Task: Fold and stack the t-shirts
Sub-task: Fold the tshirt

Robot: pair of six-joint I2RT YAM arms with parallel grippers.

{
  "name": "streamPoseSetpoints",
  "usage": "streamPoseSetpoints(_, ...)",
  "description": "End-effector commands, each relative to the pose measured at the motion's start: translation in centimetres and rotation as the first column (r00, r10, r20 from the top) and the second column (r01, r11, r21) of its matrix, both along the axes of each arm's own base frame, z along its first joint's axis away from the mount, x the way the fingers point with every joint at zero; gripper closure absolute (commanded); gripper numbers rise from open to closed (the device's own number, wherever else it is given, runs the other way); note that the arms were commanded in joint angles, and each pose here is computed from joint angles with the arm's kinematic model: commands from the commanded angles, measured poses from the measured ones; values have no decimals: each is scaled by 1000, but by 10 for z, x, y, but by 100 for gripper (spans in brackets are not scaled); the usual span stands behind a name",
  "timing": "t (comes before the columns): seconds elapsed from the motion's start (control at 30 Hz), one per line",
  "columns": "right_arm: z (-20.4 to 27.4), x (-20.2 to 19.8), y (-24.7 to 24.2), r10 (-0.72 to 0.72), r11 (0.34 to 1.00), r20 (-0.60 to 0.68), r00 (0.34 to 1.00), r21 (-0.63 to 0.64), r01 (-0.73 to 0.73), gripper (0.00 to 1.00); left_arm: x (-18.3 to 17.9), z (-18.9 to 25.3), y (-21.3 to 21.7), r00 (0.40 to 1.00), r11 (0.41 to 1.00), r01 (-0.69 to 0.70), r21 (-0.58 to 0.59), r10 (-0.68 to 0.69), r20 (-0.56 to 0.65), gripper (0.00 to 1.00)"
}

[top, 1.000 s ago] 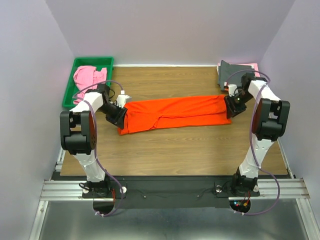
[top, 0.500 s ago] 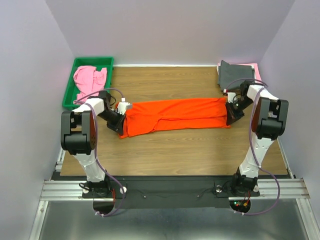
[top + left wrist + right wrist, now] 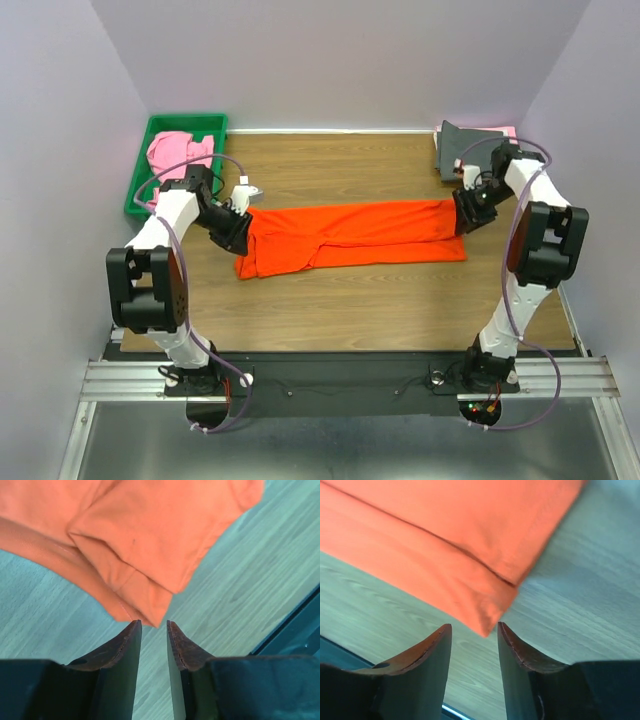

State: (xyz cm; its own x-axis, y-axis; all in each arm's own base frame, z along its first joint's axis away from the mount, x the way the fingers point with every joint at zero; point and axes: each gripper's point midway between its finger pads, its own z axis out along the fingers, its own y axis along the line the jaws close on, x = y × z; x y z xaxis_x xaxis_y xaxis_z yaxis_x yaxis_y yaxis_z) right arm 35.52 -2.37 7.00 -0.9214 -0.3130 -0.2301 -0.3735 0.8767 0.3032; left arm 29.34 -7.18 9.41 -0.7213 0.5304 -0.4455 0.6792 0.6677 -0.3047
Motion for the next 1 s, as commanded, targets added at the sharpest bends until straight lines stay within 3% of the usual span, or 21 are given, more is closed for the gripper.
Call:
streamPoseSetpoints(0.0,57,5,31,1,989,111,994,145,-18,54,-31,10,-20,995,995,79,-61,-82,-53,61)
streamPoseSetpoints(0.17,68,6,92,-24,942,124,992,334,-19,56,-51,-11,-32,988,993,68,-93,-80,-132,54)
streamPoseSetpoints(0.53,31,-26,196,147,898,59,987,411,-158,54,-43,-47,-37,971,994,21,-106,-46,-236,49)
streamPoseSetpoints(0.83,22,-22,208,169,903,61,984,390,-180,54,-34,-57,-46,964,989,-13,-147,-27,-266,50)
streamPoseSetpoints(0.97,22,-22,206,173,907,66,983,378,-185,54,-32,-54,-46,966,989,-6,-148,-33,-257,59)
